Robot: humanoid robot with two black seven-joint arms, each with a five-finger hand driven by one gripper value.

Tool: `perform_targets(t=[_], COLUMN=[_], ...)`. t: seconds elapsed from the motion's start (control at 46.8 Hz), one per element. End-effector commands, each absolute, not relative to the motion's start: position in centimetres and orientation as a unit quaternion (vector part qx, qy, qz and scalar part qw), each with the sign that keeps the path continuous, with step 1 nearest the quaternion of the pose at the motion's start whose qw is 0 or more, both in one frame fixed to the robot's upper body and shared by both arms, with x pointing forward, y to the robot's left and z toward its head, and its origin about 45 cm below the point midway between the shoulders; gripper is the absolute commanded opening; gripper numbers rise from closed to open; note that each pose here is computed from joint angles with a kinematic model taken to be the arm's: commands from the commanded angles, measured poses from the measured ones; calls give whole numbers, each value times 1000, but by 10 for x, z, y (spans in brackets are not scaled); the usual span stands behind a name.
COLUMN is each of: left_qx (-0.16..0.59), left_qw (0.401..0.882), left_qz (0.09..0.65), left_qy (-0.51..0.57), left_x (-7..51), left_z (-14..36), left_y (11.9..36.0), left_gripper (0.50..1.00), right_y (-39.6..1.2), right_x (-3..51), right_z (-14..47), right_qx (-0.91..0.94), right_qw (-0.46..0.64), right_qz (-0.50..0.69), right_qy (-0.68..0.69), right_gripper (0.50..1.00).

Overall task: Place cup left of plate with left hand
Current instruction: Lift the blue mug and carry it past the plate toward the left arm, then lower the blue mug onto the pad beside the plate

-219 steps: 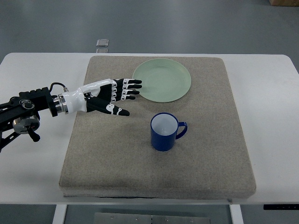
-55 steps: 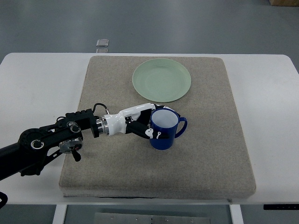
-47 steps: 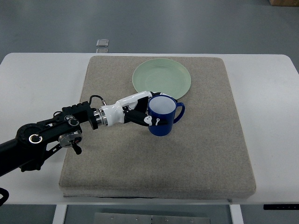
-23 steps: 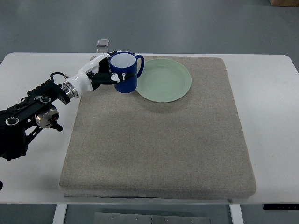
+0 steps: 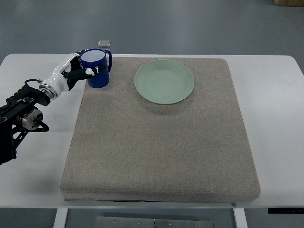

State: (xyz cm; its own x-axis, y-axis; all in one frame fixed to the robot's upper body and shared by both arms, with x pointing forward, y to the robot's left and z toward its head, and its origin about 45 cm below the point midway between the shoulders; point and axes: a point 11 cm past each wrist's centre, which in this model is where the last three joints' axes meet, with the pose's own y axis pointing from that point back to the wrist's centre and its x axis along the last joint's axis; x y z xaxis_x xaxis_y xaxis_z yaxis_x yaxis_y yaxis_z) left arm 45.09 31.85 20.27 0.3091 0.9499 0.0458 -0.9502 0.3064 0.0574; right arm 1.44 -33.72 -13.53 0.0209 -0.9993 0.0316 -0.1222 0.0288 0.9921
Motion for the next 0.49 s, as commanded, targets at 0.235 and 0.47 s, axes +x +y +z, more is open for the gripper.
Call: perform_targets(t=[0.235,0.47], left_qx=[17,24], left_qw=[802,799], left_qz=[596,599], left_qy=[-39,-41], left_x=[451,444], left_z=[210,193], left_y=[320,323], left_gripper=[500,500], right_y=[-337,-337], right_x=[14,14], right_z=[-135,-135], right_qx=[528,528], right_qw=[482,482], right_qz=[-455,-455], right_qy=[-531,-531], right_gripper=[934,934])
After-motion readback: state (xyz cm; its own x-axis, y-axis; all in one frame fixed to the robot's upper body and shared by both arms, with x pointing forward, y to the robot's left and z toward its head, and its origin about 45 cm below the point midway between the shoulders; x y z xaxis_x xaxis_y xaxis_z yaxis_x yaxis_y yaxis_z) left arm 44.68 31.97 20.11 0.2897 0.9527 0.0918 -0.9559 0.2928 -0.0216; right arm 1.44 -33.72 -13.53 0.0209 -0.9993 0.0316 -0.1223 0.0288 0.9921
